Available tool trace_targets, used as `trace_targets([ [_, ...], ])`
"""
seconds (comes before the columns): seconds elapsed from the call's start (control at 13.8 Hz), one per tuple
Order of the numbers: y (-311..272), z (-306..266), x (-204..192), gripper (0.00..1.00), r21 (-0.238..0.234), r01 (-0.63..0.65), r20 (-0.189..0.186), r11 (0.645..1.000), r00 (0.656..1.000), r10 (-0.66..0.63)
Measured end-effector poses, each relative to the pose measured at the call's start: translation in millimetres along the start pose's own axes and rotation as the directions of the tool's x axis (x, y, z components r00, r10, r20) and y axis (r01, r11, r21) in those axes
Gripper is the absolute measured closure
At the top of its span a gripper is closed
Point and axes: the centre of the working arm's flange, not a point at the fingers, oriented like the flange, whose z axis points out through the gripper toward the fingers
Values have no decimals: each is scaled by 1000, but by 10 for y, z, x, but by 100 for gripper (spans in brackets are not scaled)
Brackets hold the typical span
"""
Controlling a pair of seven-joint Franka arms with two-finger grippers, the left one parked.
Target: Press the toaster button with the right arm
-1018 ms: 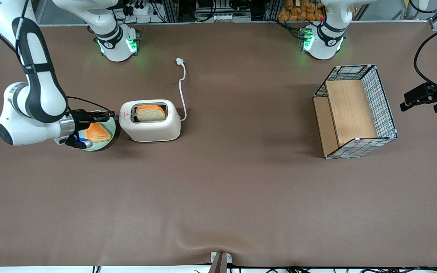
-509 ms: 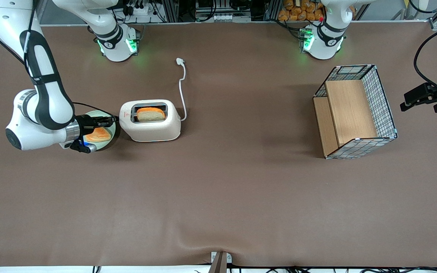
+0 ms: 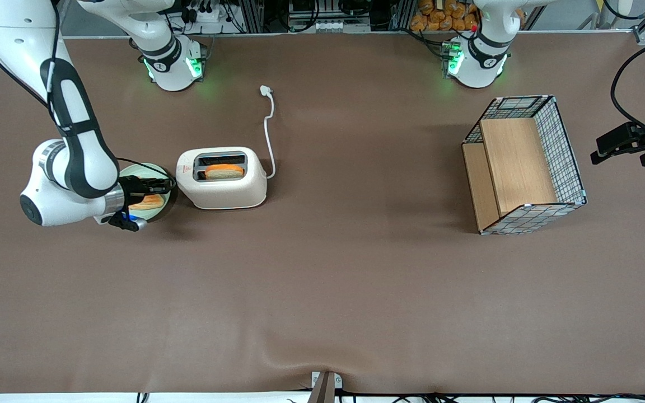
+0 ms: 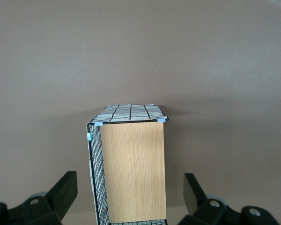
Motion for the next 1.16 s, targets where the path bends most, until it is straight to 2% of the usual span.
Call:
trace_targets([
  [0.65, 80, 49, 62, 99, 33, -2, 4, 999, 1000, 2],
  [0.95, -10, -121, 60, 99, 49, 16, 31, 999, 999, -17],
  [1.09, -95, -359, 66, 85, 59, 37, 22, 998, 999, -38],
  [1.16, -114, -496, 73, 74, 63, 45, 4, 997, 999, -45],
])
